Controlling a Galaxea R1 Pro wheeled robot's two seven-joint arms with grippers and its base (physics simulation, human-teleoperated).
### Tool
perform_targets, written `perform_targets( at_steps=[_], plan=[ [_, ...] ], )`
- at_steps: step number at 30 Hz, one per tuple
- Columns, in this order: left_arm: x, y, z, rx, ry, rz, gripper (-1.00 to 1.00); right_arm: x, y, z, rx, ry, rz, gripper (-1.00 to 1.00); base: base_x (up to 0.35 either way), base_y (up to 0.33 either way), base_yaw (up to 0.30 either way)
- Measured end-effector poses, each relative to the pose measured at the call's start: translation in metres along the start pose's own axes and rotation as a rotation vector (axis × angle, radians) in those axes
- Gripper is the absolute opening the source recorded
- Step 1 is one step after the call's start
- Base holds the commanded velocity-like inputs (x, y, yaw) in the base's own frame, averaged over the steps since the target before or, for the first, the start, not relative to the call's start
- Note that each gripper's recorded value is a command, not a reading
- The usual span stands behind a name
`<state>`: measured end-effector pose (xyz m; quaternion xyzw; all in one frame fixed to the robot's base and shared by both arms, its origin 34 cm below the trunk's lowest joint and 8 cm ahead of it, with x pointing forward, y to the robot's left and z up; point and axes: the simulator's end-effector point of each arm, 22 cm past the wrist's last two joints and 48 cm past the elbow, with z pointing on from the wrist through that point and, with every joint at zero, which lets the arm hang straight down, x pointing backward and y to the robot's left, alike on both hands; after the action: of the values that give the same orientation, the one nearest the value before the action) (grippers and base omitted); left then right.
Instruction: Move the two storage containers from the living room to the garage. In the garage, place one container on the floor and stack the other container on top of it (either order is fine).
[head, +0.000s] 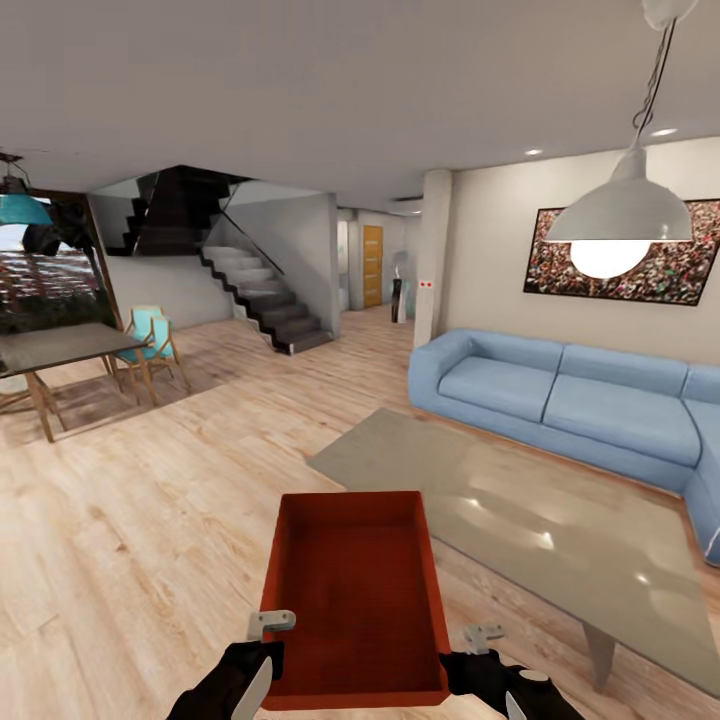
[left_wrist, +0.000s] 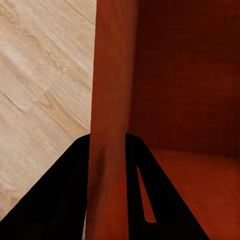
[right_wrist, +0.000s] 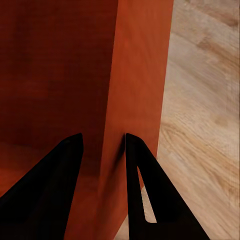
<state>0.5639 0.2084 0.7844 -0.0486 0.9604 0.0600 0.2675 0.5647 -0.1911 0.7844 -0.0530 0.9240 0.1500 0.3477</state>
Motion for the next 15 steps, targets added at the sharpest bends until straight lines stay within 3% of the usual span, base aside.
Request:
perform_targets(
  at_steps=[15],
  plan=[
    [0.0004,0.0006,-0.0028,0.0,0.001,-0.001,-1.0,-0.0001,0.0011,-0.0027,0.0,0.001,0.001,-1.0,0.0,0.0,0.298]
  ],
)
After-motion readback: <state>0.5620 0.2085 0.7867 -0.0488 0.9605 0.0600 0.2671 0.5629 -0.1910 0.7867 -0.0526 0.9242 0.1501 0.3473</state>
